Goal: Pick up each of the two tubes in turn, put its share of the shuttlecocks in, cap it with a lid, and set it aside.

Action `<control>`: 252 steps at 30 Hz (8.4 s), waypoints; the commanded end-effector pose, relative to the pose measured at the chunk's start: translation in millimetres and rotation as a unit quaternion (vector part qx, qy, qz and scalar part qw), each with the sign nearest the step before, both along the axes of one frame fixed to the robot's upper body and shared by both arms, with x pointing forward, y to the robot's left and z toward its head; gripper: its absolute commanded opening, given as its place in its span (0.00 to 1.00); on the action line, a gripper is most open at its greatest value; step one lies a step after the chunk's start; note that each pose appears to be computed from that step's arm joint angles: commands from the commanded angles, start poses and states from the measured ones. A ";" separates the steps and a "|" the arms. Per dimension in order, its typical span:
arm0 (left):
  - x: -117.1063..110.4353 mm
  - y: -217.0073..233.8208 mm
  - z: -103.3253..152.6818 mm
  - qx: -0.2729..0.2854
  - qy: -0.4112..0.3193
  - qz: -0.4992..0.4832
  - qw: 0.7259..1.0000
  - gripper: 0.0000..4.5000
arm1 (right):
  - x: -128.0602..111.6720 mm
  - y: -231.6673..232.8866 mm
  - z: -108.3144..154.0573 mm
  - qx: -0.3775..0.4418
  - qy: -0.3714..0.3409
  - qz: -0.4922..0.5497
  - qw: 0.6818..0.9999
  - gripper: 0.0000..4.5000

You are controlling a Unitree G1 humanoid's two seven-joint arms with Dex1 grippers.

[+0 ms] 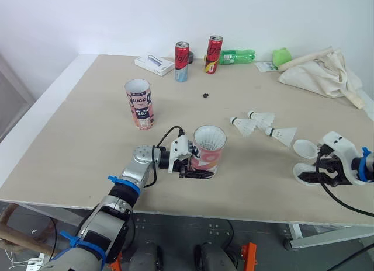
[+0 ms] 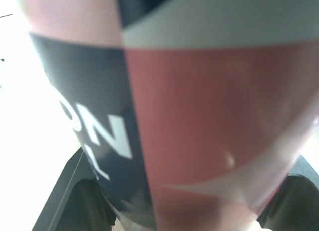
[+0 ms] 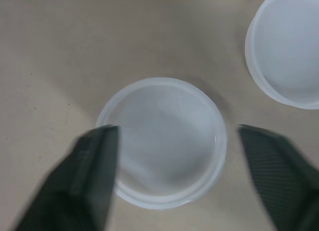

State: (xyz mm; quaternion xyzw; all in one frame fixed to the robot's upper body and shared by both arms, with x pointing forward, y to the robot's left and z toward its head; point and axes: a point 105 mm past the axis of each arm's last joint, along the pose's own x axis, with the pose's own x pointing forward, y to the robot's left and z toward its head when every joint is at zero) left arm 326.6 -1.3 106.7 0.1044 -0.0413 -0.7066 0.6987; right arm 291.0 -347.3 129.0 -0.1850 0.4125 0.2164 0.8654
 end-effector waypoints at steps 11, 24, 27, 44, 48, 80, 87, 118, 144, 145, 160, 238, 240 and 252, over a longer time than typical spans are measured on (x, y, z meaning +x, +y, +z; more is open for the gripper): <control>4.1 1.1 11.3 -0.013 -0.001 0.008 1.000 0.62 | -8.7 13.0 8.4 0.015 0.003 0.041 0.999 0.01; 0.5 1.2 10.6 -0.003 0.000 -0.010 1.000 0.62 | -21.5 93.2 60.4 0.075 -0.052 0.216 0.972 0.01; -4.0 0.4 6.6 0.011 -0.009 -0.028 1.000 0.62 | -27.5 123.2 87.6 0.096 -0.079 0.286 0.950 0.01; -18.5 4.2 -23.1 0.092 0.042 -0.086 0.991 0.62 | 6.4 219.6 156.5 -0.033 -0.133 0.526 0.839 0.01; -18.5 6.3 -25.5 0.111 0.055 -0.089 0.988 0.62 | 13.2 230.1 158.0 -0.063 -0.129 0.557 0.818 0.01; -12.9 7.1 -23.1 0.120 0.042 -0.076 0.989 0.62 | 11.4 261.4 142.5 -0.217 -0.170 0.637 0.720 0.01; -12.8 7.6 -22.6 0.120 0.044 -0.075 0.989 0.62 | 3.8 261.7 136.1 -0.231 -0.151 0.662 0.697 0.01; -14.7 5.0 -21.8 0.114 0.051 -0.077 0.989 0.62 | 7.2 290.8 160.1 -0.168 -0.143 0.683 0.696 0.78; -13.2 5.0 -20.6 0.111 0.054 -0.075 0.990 0.62 | -16.5 259.7 153.0 -0.060 -0.109 0.651 0.749 0.01; -13.1 5.2 -20.5 0.111 0.054 -0.075 0.990 0.62 | -14.5 261.2 150.3 -0.064 -0.109 0.649 0.751 0.01; -12.4 6.1 -21.5 0.110 0.055 -0.071 0.990 0.62 | -5.5 273.2 131.6 -0.095 -0.080 0.676 0.726 0.01; -48.5 138.9 63.0 0.053 0.071 0.042 0.995 1.00 | -32.9 213.6 24.4 0.245 -0.192 0.269 0.911 0.98; -62.5 146.5 67.1 0.070 0.096 0.035 0.992 1.00 | -31.3 217.9 23.3 0.249 -0.191 0.272 0.910 0.98; -71.3 157.8 92.0 0.025 0.047 0.076 0.996 1.00 | -14.9 243.2 25.7 0.279 -0.206 0.290 0.892 0.98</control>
